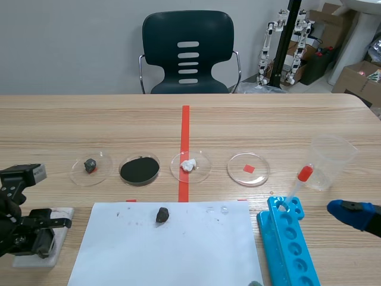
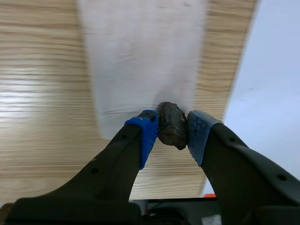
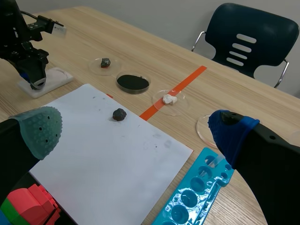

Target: Rub the mineral on the streak plate below the first streak

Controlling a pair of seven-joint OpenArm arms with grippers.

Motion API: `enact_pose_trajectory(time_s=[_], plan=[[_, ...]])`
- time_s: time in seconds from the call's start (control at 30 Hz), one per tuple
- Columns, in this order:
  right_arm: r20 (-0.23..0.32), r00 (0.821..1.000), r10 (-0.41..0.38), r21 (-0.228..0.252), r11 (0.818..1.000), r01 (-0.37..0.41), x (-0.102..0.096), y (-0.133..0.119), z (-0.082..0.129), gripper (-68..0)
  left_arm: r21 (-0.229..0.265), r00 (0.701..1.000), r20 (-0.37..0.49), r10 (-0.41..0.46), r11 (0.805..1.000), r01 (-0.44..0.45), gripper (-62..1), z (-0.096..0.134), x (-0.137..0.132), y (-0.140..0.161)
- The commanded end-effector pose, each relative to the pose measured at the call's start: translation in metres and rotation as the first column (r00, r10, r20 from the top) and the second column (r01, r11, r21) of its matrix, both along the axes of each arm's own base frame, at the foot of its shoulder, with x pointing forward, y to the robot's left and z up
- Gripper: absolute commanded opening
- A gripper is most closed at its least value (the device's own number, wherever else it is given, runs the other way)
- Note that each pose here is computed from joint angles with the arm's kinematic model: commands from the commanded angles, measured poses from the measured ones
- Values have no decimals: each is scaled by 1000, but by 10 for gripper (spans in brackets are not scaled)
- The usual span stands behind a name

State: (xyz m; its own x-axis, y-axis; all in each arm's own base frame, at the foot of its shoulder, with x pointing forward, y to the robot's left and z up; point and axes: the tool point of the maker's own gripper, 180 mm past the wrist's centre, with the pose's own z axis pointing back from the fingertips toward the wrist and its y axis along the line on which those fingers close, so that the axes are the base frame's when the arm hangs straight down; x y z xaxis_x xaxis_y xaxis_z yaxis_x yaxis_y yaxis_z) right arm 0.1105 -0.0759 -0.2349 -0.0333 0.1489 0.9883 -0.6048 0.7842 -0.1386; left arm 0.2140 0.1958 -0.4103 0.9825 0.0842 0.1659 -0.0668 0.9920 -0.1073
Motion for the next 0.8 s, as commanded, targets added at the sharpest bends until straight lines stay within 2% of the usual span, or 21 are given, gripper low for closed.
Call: enact_pose_trajectory(time_s=[0.0,0.07,0.13,0.2,0.23,0.27,0.4,0.43,0.53,0.67,0.77], plan=[[28,1000,0,19,1000,0,3,0,8,4,-26,1000,9,-12,1000,13,-509,2,2,-6],[28,1000,0,19,1000,0,3,0,8,4,-29,1000,9,-12,1000,12,-509,2,2,-7],[28,1000,0,19,1000,0,3,0,8,4,-9,1000,9,-15,1000,15,-509,1,2,-3],[28,1000,0,19,1000,0,3,0,8,4,64,1000,4,-7,998,6,-509,0,1,10],[28,1000,0,19,1000,0,3,0,8,4,125,1000,-3,10,992,-9,-509,0,0,21],[28,1000,0,19,1000,0,3,0,8,4,164,1000,-8,20,986,-18,-509,0,-1,28],[28,1000,0,19,1000,0,3,0,8,4,281,999,0,49,959,-47,-509,4,-1,51],[28,1000,0,19,1000,0,3,0,8,4,294,999,2,49,955,-48,-509,4,-1,53],[28,1000,0,19,1000,0,3,0,8,4,284,999,2,51,957,-49,-509,4,-1,52],[28,1000,0,19,1000,0,3,0,8,4,173,999,-4,34,984,-33,-509,1,0,31],[28,1000,0,19,1000,0,3,0,8,4,94,1000,-8,16,995,-15,-509,0,-1,17]])
